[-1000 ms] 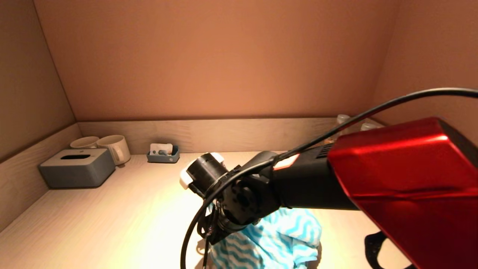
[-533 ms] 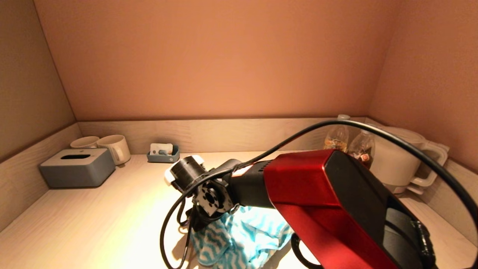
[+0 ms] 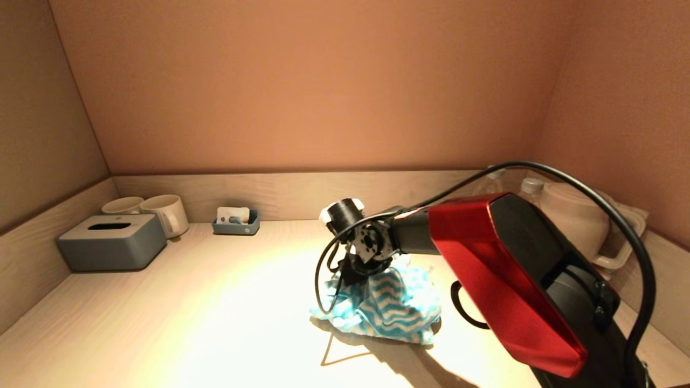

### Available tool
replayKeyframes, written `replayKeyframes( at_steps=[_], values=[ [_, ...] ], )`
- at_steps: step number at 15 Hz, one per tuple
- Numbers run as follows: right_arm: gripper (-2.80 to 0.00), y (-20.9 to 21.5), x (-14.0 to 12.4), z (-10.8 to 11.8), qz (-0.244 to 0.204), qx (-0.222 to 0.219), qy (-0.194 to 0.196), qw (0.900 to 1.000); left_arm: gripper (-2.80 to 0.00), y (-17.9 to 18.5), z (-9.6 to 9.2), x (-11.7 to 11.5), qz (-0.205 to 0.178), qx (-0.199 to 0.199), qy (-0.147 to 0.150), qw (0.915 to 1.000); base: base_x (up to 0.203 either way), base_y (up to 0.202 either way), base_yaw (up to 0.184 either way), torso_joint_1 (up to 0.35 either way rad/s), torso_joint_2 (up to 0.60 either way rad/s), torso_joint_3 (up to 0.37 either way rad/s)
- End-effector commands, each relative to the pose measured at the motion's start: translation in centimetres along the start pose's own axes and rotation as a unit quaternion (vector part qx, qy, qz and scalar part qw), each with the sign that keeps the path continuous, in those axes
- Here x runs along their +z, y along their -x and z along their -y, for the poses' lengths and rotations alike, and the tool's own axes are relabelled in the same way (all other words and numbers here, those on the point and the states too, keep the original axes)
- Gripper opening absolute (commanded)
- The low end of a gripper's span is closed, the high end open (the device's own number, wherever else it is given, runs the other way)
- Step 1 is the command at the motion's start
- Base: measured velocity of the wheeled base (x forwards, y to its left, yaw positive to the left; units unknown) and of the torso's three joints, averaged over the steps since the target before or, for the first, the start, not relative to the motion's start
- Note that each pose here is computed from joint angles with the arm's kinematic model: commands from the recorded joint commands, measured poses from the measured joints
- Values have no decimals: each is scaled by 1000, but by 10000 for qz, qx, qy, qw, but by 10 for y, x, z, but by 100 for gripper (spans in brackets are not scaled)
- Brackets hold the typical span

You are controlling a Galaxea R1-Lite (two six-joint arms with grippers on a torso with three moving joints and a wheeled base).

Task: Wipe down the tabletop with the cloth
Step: Sweep the stains on the table

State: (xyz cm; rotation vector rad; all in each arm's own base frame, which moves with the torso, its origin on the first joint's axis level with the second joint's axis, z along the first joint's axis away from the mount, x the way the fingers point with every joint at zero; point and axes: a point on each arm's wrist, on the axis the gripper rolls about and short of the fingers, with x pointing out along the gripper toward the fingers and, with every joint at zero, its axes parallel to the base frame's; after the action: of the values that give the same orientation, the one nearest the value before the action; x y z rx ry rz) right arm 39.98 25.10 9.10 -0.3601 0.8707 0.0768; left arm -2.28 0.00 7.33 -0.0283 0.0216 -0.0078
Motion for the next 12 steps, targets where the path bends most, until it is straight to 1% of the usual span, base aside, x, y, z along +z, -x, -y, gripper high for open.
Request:
replayKeyframes(
  at_steps=[1, 3, 4, 6, 8, 9, 11, 12],
  values=[
    [-280, 4, 5, 28, 2, -169, -229, 9996, -280, 0, 0, 0, 0, 2, 4, 10000, 0, 0, 0, 0, 0, 0],
    [-280, 18, 1, 52, -72, -289, -366, 9989, -280, 0, 0, 0, 0, 2, 4, 10000, 0, 0, 0, 0, 0, 0],
    [-280, 25, -3, 60, -120, -317, -383, 9987, -280, 0, 0, 0, 0, 2, 4, 10000, 0, 0, 0, 0, 0, 0],
    [-280, 48, -21, 72, -299, -347, -336, 9984, -280, 0, 0, 0, 0, 2, 4, 10000, 0, 0, 0, 0, 0, 0],
    [-280, 73, -43, 77, -460, -293, -211, 9983, -280, 0, 0, 0, 0, 2, 4, 10000, 0, 0, 0, 0, 0, 0],
    [-280, 90, -56, 75, -486, -206, -88, 9986, -280, 0, 0, 0, 0, 2, 4, 10000, 0, 0, 0, 0, 0, 0],
    [-280, 125, -76, 70, -397, 12, 136, 9991, -280, 0, 0, 0, 0, 2, 4, 10000, 0, 0, 0, 0, 0, 0],
    [-280, 142, -85, 71, -303, 93, 193, 9993, -280, 0, 0, 0, 0, 2, 4, 10000, 0, 0, 0, 0, 0, 0]
  ],
)
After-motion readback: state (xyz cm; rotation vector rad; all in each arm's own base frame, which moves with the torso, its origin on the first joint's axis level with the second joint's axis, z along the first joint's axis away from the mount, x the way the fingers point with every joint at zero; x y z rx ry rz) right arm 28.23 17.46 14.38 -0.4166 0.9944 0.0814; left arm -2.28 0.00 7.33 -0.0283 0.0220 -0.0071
